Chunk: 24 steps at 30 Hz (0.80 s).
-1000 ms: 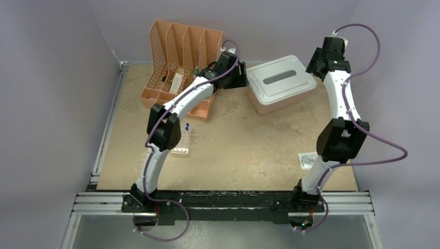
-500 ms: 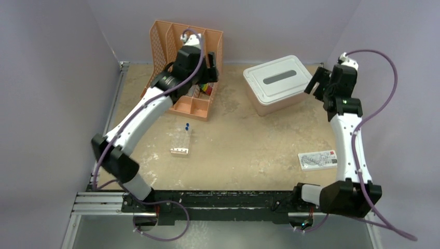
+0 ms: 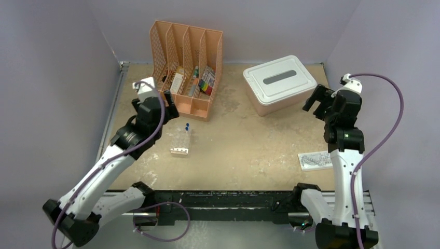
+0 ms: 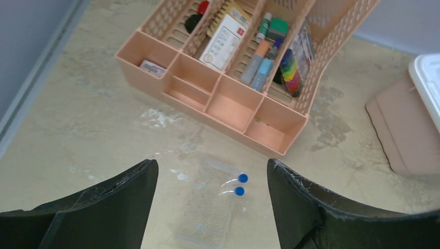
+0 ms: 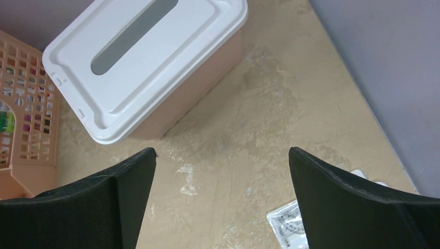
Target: Organize the chemistry lab equipment
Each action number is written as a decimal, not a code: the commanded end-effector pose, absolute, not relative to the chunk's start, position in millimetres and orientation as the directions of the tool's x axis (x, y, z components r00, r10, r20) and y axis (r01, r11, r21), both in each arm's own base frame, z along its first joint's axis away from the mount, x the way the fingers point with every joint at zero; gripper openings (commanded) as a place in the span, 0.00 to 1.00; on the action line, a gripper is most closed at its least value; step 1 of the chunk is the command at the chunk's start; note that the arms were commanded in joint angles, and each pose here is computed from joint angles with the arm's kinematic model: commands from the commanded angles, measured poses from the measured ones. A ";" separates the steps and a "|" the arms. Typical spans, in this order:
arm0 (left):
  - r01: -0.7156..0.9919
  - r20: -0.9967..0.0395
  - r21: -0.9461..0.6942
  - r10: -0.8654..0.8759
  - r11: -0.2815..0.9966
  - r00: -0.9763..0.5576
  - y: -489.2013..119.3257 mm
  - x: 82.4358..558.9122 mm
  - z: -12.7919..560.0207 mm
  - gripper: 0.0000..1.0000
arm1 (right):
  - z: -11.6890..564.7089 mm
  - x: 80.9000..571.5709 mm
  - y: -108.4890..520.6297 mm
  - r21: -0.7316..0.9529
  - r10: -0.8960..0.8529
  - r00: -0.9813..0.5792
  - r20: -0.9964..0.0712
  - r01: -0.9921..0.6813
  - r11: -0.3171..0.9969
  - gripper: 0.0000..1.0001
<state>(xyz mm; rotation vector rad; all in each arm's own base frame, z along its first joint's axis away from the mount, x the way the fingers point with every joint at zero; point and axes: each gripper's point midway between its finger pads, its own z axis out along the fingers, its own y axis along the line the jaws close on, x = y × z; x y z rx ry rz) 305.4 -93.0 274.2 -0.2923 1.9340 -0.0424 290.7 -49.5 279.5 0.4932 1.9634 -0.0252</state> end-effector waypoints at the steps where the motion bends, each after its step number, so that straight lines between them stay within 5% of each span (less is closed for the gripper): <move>1: -0.283 -0.938 -0.219 -0.281 0.934 -0.203 -51.7 279.2 291.9 0.77 | 303.5 289.9 -61.3 0.216 0.335 -0.253 -0.908 0.402 0.890 0.99; 24: -0.298 -0.940 -0.307 -0.337 0.904 -0.051 -19.9 247.0 376.2 0.85 | 362.7 266.5 -69.2 0.252 0.321 -0.096 -0.942 0.430 0.867 0.99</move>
